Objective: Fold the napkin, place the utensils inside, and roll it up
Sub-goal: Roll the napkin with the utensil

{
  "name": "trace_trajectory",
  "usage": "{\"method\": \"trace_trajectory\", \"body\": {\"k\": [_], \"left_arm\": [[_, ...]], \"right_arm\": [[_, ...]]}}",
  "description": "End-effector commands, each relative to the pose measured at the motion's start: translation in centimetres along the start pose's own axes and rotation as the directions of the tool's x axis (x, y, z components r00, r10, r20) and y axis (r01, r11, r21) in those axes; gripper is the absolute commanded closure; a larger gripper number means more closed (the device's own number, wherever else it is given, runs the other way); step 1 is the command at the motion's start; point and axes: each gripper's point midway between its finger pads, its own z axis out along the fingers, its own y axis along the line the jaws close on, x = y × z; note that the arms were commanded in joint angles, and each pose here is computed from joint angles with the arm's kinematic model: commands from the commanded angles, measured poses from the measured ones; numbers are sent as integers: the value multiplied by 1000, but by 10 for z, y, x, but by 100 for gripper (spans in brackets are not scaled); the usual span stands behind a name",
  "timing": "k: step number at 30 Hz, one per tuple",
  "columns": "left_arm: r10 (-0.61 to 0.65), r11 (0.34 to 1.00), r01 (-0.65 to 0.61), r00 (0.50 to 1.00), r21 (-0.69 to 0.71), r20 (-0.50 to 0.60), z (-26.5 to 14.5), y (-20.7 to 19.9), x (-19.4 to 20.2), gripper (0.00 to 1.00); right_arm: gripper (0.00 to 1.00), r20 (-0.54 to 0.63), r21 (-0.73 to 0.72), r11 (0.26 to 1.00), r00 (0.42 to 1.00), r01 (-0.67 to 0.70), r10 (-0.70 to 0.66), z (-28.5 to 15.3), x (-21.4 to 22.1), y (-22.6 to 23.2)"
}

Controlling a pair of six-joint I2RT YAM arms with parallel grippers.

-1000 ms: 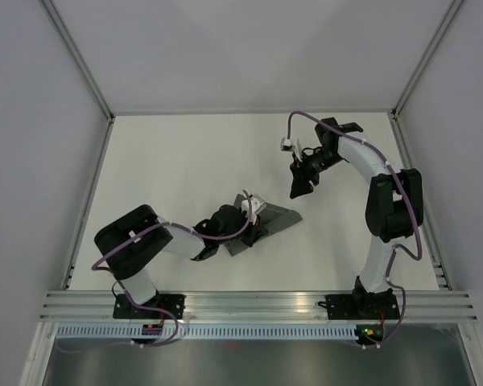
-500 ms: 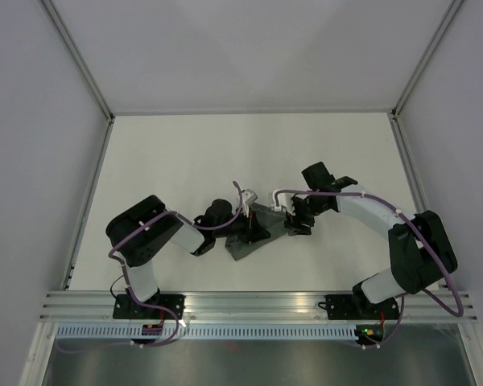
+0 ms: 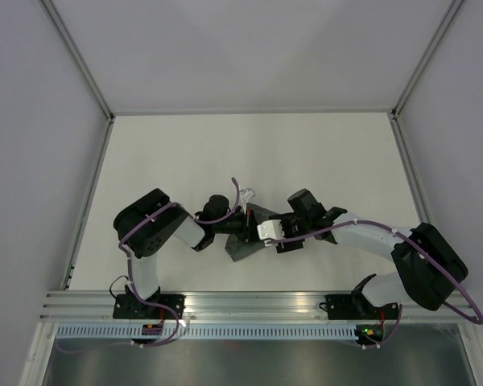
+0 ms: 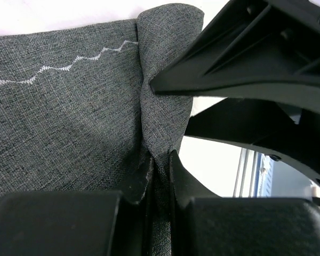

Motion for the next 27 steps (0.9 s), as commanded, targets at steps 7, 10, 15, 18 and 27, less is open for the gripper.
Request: {"method": "trace_trajectory", "body": {"k": [7,10,15,18,27], "left_arm": [[-231,971,206,938,-120,-257,-26,27,87,98],[-193,978,167,954,-128,-231,-27,26,73,87],[-96,987,72,982,-144,-163,-23,18,33,67],[2,986,-16,996,-164,-88,-20,11,-7,61],[169,891,-61,965,-450,203,-66,15,-106,49]], "right_arm": [[64,-6,37,998,999,46,-46,8,-4,-5],[80,-34,-33,999,999,21,-22,13,4,7],[93,-100,-152,987,995,-44,28,16,9,14],[97,-149,-218,971,987,-96,64,17,15,22],[100,-176,-358,901,965,-246,194,20,19,40]]}}
